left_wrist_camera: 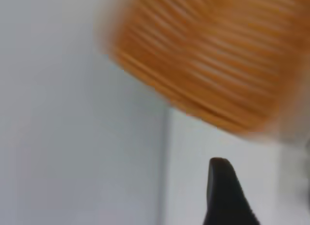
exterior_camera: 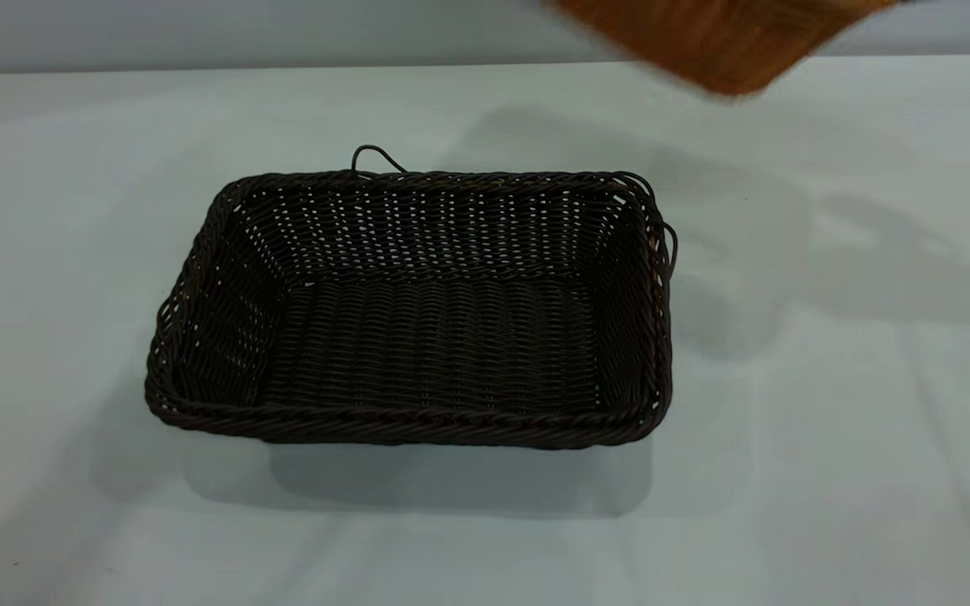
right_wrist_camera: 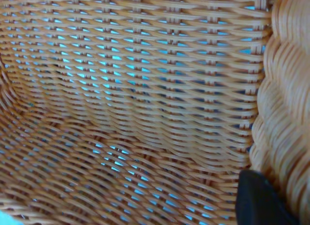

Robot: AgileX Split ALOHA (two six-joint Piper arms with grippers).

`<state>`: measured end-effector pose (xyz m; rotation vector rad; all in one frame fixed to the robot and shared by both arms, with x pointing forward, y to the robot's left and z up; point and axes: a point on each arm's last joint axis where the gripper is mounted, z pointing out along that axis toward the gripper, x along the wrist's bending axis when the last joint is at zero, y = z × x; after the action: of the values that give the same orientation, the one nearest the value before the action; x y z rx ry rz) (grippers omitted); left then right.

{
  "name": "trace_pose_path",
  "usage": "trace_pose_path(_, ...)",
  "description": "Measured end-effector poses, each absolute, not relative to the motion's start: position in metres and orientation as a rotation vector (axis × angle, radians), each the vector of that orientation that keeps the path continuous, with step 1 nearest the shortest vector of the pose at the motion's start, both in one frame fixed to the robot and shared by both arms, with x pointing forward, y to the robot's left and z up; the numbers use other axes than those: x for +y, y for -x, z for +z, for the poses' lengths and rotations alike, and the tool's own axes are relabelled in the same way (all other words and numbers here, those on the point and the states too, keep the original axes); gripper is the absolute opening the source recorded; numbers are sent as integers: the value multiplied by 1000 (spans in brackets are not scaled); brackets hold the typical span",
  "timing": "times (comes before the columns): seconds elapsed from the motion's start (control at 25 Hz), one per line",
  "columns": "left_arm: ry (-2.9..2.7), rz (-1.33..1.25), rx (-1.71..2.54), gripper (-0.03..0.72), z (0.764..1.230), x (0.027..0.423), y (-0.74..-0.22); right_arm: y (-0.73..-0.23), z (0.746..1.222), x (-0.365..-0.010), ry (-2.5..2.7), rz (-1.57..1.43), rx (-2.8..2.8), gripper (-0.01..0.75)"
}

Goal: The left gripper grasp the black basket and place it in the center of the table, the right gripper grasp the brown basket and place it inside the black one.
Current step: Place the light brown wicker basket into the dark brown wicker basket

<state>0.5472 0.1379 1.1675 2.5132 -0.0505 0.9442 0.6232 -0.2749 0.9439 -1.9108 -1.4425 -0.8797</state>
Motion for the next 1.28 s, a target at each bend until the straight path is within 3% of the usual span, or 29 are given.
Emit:
trace_pose_path(0.2,-2444,1086,-66,366,1202,153,-523,-597,928,-213,1763,-623,-1646,72)
trace_pose_path(0.4,-2426,1088,-28,366,1206,155,-519,-562,900,-169,1741,-499,-1677,73)
trace_pose_path(1.0,-2419,1074,9,366,1206,155,-519,-563,883,-166,1895,-568,-1742,76)
trace_pose_path(1.28,-2419,1074,9,366,1206,155,-519,-551,883,-140,1824,-537,-1794,76)
